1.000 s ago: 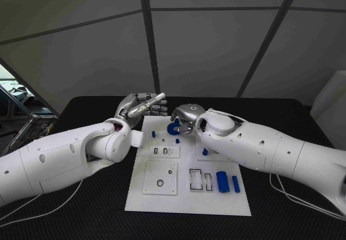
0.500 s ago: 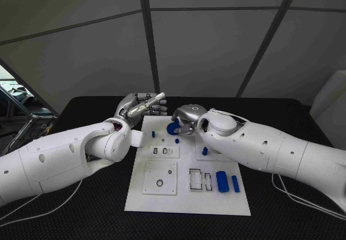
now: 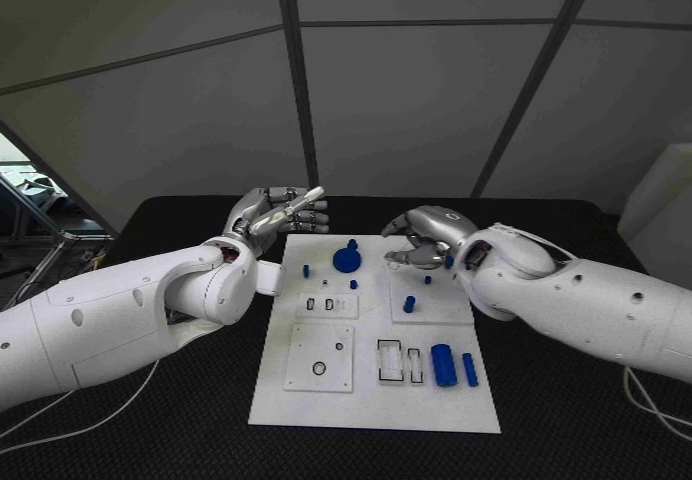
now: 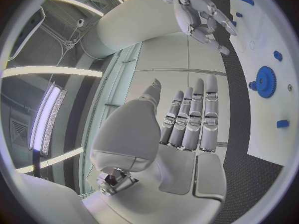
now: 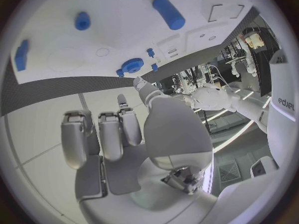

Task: Assemble the parts on the task board

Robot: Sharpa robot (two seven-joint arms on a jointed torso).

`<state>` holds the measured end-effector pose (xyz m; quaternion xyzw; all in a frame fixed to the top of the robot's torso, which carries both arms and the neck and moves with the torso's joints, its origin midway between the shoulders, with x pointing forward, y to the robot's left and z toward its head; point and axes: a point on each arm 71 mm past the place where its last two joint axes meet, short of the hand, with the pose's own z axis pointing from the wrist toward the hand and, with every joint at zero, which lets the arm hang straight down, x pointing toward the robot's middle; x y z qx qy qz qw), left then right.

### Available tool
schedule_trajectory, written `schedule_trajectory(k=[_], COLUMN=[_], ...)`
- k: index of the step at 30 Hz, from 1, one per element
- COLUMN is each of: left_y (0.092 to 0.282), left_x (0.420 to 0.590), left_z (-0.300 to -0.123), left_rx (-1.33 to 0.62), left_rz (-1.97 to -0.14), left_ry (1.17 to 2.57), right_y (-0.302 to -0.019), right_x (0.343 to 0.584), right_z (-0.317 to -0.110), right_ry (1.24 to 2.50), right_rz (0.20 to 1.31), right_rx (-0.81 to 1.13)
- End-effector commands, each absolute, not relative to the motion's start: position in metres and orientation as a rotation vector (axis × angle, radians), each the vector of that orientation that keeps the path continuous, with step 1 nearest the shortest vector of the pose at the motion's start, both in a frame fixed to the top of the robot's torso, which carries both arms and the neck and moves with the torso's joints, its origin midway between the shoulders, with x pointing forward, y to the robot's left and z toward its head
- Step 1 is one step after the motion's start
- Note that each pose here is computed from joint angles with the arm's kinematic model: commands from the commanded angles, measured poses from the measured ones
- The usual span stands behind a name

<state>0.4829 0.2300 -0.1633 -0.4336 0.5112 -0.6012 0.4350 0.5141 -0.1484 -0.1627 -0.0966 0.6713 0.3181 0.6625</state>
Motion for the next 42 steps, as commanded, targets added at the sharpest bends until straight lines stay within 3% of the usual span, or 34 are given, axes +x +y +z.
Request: schedule_trajectory(k=[1, 8, 17, 42], left_y=[0.231, 0.235, 0.232, 0.228], left_x=[0.484, 0.486, 0.488, 0.488], left_z=[-0.161, -0.162, -0.164, -0.165], left_rx=[-1.062, -1.062, -1.055, -1.051], left_rz=[-1.509, -1.504, -1.53, -1.551], left_ry=[1.262, 1.257, 1.264, 1.274], right_y=[-0.169, -0.223, -0.25, -0.249], right_x=[0.511, 0.52, 0.53, 0.538], right_z=[-0.15, -0.146, -0.155, -0.195], right_ry=[1.498, 1.504, 1.547, 1.674], right_rz=[0.887, 0.803, 0.734, 0.716], right_rx=[-0.074, -0.016, -0.026, 0.002])
